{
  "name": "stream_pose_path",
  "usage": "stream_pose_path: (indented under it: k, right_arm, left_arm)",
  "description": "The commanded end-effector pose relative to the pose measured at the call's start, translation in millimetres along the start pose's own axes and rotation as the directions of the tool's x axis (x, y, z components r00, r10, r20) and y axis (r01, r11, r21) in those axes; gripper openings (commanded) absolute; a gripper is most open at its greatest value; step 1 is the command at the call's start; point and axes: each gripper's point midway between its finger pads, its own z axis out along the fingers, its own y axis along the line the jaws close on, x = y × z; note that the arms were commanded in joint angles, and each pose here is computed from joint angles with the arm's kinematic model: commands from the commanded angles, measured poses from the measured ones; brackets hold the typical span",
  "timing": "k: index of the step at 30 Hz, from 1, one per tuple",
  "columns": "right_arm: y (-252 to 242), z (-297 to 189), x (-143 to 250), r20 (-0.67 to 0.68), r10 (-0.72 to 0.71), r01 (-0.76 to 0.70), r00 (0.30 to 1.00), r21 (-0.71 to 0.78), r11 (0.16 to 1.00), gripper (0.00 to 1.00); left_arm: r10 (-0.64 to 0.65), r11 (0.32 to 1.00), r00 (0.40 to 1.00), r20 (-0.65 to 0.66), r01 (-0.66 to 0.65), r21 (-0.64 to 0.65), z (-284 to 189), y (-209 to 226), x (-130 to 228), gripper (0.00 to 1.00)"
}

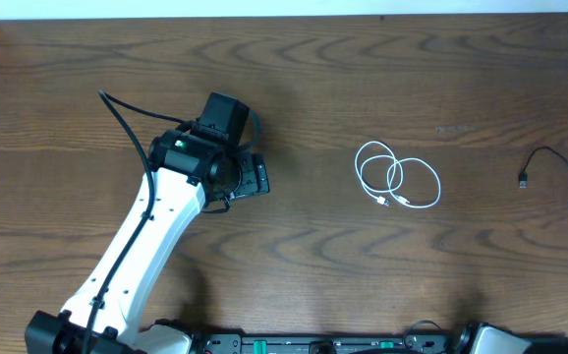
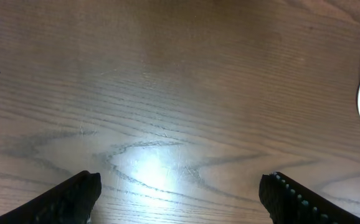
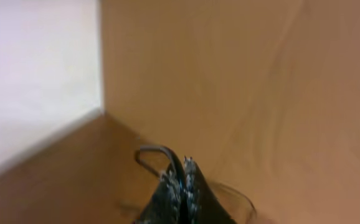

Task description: Untangle cables

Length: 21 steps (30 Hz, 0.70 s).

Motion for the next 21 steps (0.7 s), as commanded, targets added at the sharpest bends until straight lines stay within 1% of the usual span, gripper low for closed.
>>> stream_pose_path:
  k: [1,4,7,8,9,10,11,12,13,15,17,19,21]
  right_arm:
    - [-10.0,28.2,34.9,-0.109,-0.003,0.009,0.994,0.05,0.999,0.01]
    - [-11.2,44.2,57.1,-0.176,-0.019,0.026,0.984,0.037,0.999,0.01]
    - [-10.5,54.7,69.6,-0.217,0.025,-0.027,0.976,-0.003,1.0,0.01]
    - [-6.0,56.5,71.7,-0.227,0.028,-0.039,0.973,-0.044,0.998,0.05]
    - [-0.5,57.2,72.9,-0.235,0.03,-0.052,0.972,-0.087,0.995,0.16]
    - [6.0,57.0,73.8,-0.242,0.032,-0.066,0.97,-0.133,0.989,0.34]
    - [13.4,56.0,74.7,-0.251,0.032,-0.08,0.968,-0.182,0.98,0.48]
    - [22.5,53.8,75.9,-0.261,0.03,-0.096,0.965,-0.24,0.966,0.56]
    - [30.8,51.2,76.9,-0.271,0.029,-0.11,0.962,-0.29,0.951,0.59]
    - [48.6,43.1,80.1,-0.295,0.017,-0.138,0.955,-0.391,0.91,0.62]
    - [70.4,29.4,83.9,-0.327,-0.001,-0.175,0.945,-0.508,0.843,0.62]
    - [90.6,13.0,87.5,-0.358,-0.024,-0.214,0.934,-0.61,0.763,0.61]
    - [116.1,-15.3,93.7,-0.402,-0.069,-0.27,0.913,-0.721,0.638,0.62]
  left_arm:
    - [-0.012,1.0,1.0,-0.001,0.012,-0.017,1.7,4.4,-0.5,0.86]
    - [-0.012,1.0,1.0,-0.001,0.012,-0.017,1.7,4.4,-0.5,0.86]
    - [-0.012,1.0,1.0,-0.001,0.012,-0.017,1.7,4.4,-0.5,0.86]
    - [-0.012,1.0,1.0,-0.001,0.012,-0.017,1.7,4.4,-0.5,0.86]
    - [-0.012,1.0,1.0,-0.001,0.012,-0.017,1.8,4.4,-0.5,0.86]
    - [-0.012,1.0,1.0,-0.001,0.012,-0.017,1.7,4.4,-0.5,0.86]
    - [-0.012,1.0,1.0,-0.001,0.012,-0.017,1.8,4.3,-0.6,0.86]
    - [-0.012,1.0,1.0,-0.001,0.012,-0.017,1.7,4.4,-0.5,0.86]
    - [-0.012,1.0,1.0,0.0,0.012,-0.017,1.7,4.3,-0.6,0.86]
    - [-0.012,1.0,1.0,-0.001,0.012,-0.017,1.7,4.4,-0.5,0.86]
    - [-0.012,1.0,1.0,-0.001,0.012,-0.017,1.7,4.4,-0.5,0.86]
    - [-0.012,1.0,1.0,-0.001,0.012,-0.017,1.7,4.4,-0.5,0.86]
    - [-0.012,1.0,1.0,-0.001,0.012,-0.017,1.7,4.4,-0.5,0.86]
